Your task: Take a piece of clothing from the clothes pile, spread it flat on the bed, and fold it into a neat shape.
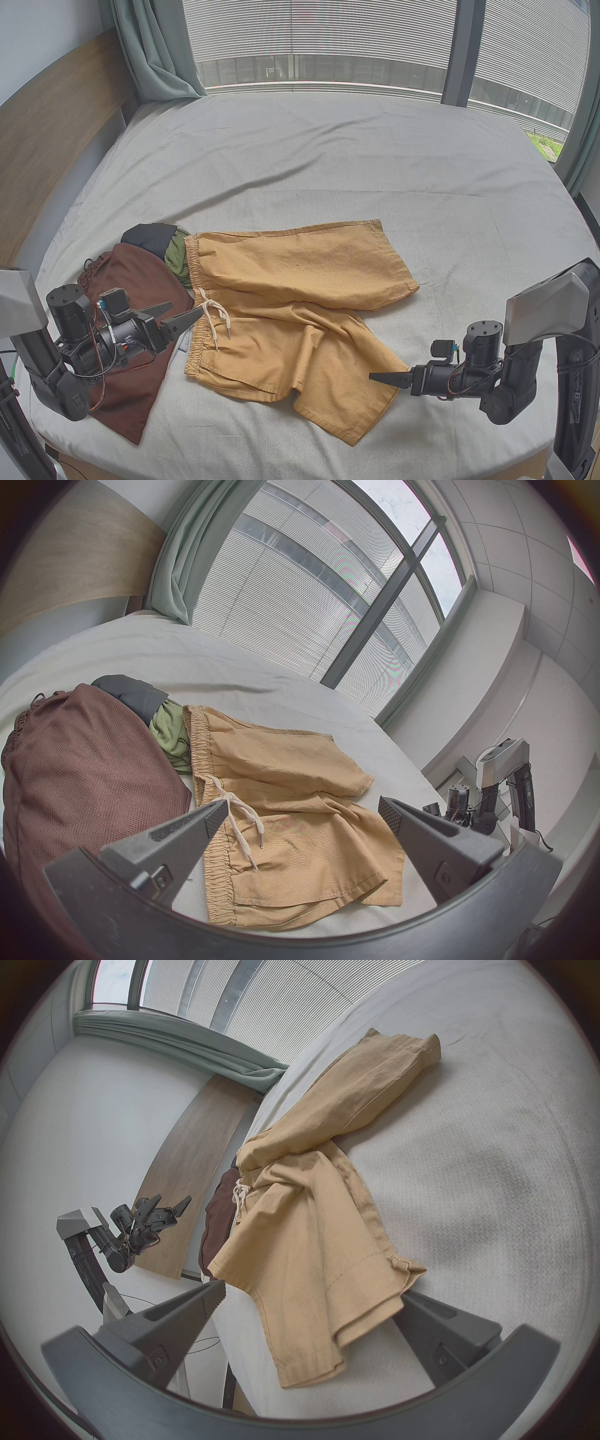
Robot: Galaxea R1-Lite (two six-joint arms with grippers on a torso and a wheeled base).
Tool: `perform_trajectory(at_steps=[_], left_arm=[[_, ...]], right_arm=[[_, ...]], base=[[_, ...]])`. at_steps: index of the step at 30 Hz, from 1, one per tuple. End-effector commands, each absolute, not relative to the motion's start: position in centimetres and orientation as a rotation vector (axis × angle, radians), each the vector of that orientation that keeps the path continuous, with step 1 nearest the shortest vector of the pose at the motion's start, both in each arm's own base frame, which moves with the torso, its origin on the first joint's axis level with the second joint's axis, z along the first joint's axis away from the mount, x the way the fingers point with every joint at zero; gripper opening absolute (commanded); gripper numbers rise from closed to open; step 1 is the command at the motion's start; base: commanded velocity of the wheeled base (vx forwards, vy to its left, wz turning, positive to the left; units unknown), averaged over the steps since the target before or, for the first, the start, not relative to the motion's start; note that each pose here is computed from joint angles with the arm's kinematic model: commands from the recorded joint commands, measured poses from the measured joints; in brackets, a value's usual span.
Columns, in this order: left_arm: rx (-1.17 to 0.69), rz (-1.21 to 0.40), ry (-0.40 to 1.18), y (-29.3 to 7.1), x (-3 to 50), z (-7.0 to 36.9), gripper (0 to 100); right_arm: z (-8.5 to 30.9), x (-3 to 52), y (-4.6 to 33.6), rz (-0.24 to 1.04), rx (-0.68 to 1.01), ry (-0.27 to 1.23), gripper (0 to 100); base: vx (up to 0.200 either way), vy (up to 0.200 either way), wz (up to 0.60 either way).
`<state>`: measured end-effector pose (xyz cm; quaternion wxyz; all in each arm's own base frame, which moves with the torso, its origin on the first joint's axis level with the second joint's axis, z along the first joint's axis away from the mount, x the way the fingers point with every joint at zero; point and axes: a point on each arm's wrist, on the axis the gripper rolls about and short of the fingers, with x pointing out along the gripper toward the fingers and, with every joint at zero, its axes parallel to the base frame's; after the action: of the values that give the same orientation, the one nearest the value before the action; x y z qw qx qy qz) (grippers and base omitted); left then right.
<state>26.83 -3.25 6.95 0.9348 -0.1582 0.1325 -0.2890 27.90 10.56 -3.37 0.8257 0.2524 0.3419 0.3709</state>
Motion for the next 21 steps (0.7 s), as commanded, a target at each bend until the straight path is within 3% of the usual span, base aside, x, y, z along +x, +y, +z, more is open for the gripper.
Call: perform_trajectory(at_steps=[1,6,21], left_arm=[[-0.326,-0.587,0.284,-3.2,27.0,6.5,100],[-0.326,-0.589,0.285,-3.3,27.0,6.5,100],[-0.326,-0.589,0.283,-3.2,27.0,6.6,100]], right_arm=[[-3.1,28.8,10.3,0.749,0.536,0.681,100],[-2.6,29.9,9.4,0.682,0.535,0.623,100],[-2.9,29.4,9.2,0.665,0.537,0.648,100]], base=[[0.000,0.000,0.00],[0.000,0.000,0.00],[0.000,0.000,0.00]])
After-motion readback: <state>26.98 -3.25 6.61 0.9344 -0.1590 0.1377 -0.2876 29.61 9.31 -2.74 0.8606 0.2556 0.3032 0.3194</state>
